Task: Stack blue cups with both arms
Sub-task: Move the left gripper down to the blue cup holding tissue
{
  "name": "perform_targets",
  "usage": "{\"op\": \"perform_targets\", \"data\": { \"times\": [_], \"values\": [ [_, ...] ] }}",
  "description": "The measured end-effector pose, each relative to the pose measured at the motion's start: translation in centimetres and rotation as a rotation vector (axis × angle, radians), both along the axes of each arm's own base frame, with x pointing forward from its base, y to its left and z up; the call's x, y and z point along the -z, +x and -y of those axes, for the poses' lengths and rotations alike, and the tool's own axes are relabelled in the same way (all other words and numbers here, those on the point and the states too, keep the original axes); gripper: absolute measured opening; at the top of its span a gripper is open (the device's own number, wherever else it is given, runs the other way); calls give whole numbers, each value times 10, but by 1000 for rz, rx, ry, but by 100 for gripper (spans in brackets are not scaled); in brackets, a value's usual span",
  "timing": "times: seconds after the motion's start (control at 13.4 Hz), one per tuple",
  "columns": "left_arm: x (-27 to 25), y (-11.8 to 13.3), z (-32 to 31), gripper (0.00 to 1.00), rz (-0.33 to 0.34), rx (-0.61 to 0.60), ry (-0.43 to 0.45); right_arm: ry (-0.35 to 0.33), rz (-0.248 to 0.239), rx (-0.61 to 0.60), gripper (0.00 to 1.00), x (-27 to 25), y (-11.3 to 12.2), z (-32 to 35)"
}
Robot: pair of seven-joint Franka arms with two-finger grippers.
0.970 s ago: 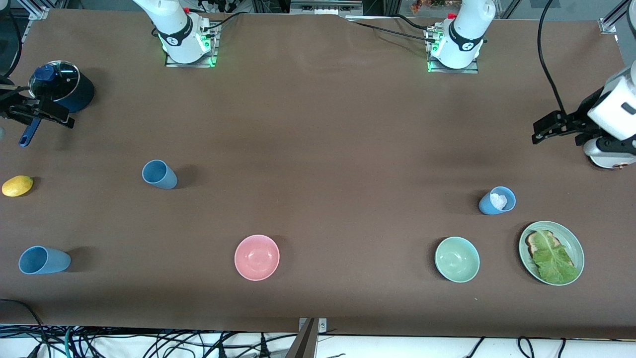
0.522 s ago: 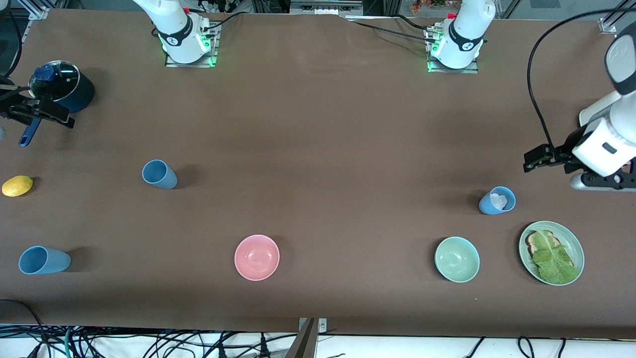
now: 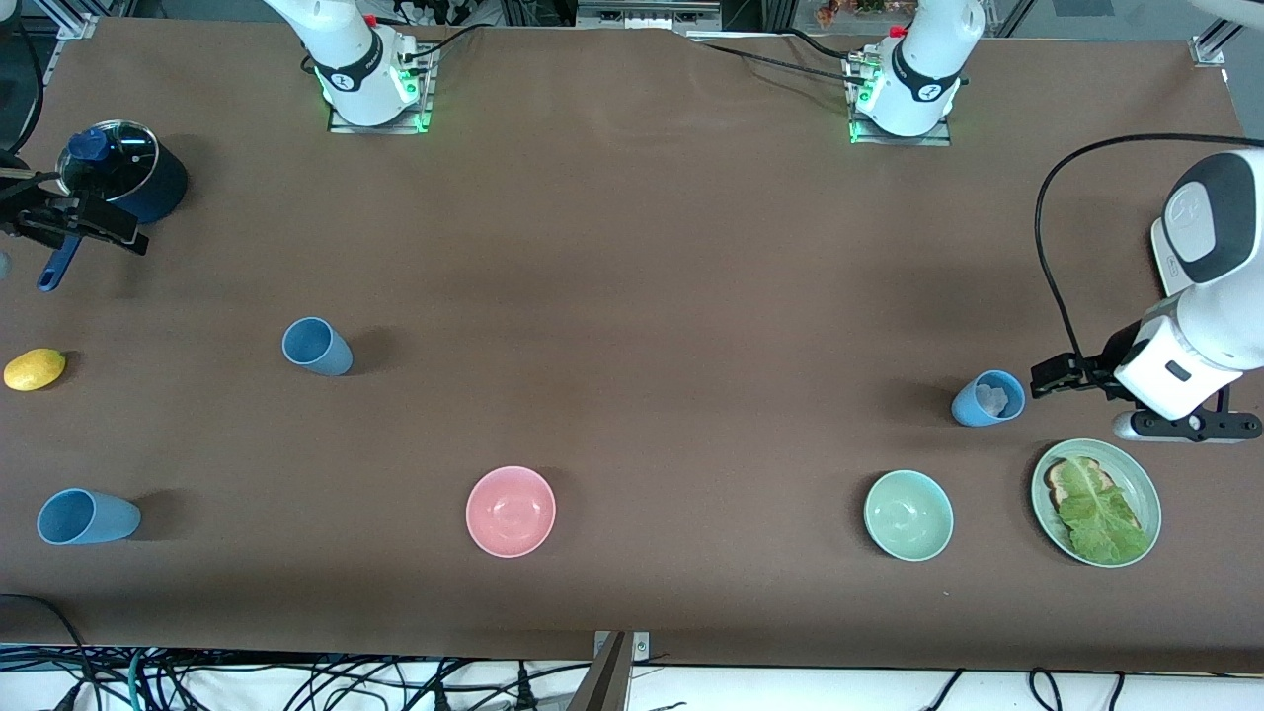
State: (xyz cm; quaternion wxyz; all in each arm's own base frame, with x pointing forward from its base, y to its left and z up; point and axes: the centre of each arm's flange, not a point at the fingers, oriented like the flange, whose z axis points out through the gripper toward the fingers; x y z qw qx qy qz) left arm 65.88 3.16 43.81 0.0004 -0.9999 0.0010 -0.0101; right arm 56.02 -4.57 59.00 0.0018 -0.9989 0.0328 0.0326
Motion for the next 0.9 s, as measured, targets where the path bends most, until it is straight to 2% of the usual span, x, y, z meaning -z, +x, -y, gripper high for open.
{"op": "perform_targets", "data": {
  "times": [0.45, 0.9],
  "values": [
    [53, -7, -8, 100, 40, 27, 8, 0, 0, 0, 100, 0, 0, 0],
    [101, -25, -28, 100, 81, 68, 28, 0, 0, 0, 100, 0, 0, 0]
  ]
}}
